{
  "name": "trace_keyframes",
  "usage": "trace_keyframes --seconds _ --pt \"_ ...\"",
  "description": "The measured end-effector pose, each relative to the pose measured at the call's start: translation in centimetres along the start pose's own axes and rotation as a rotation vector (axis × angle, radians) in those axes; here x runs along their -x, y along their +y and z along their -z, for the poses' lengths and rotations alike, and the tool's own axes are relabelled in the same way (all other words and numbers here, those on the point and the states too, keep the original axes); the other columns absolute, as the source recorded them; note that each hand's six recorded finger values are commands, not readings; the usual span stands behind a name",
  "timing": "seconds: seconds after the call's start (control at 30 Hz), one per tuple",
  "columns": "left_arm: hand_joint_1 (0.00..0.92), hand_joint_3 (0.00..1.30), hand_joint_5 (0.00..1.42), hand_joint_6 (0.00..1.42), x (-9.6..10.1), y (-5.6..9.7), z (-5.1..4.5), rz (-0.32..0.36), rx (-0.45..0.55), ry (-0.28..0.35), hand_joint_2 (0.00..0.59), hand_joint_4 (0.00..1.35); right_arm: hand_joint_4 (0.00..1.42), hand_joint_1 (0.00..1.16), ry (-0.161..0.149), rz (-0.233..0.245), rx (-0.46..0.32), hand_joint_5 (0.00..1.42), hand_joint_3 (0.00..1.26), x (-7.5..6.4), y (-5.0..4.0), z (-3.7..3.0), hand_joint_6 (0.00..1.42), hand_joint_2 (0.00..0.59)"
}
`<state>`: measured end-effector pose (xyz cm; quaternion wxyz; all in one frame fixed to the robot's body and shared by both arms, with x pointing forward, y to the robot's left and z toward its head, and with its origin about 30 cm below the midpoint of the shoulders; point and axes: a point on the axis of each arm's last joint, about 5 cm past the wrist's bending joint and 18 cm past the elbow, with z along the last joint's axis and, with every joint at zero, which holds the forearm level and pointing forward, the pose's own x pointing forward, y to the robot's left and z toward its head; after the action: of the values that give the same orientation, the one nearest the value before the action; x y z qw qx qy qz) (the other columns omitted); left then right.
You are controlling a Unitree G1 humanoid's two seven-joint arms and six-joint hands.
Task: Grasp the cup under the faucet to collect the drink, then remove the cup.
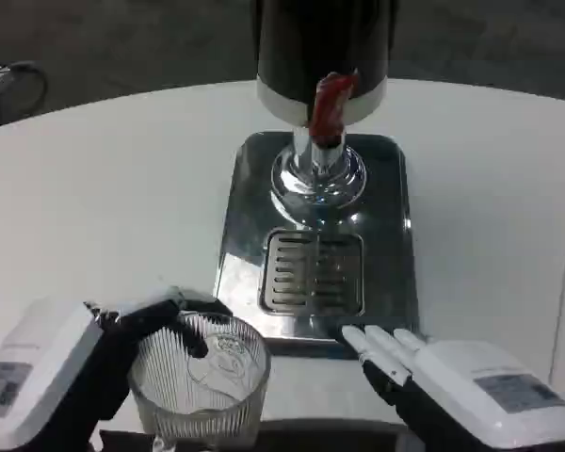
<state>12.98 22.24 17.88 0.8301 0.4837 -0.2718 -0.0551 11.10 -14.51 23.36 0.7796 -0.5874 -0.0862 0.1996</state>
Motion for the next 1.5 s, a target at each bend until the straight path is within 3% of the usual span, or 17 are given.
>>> trace_keyframes --seconds 0.77,1.07,1.2,1.5 --pt "0.493 1.04 1.37 1.42 -0.3 0.0 0.31 -0.006 0.002 0.006 0.000 1.13 0.00 0.24 0.011 -0.001 -0.001 0.00 0.02 0.1 -0.03 0.11 0.00 0.459" --pt "0.493 1.04 1.37 1.42 -2.7 -0.7 0.66 -0.031 0.013 -0.007 0.000 1.13 0.00 0.24 0.021 0.012 -0.003 0.00 0.02 0.2 -0.05 0.14 0.00 0.459" --pt "0.493 1.04 1.37 1.42 -4.0 -1.1 1.00 -0.028 0.012 -0.008 0.000 1.13 0.00 0.24 0.060 0.017 -0.017 0.00 0.02 0.7 0.11 0.73 0.00 0.459" --pt "0.493 1.04 1.37 1.42 -8.6 -2.5 2.80 -0.010 -0.045 0.043 0.000 1.13 0.00 0.24 0.069 0.042 -0.020 0.00 0.02 1.9 0.24 1.62 0.00 0.459"
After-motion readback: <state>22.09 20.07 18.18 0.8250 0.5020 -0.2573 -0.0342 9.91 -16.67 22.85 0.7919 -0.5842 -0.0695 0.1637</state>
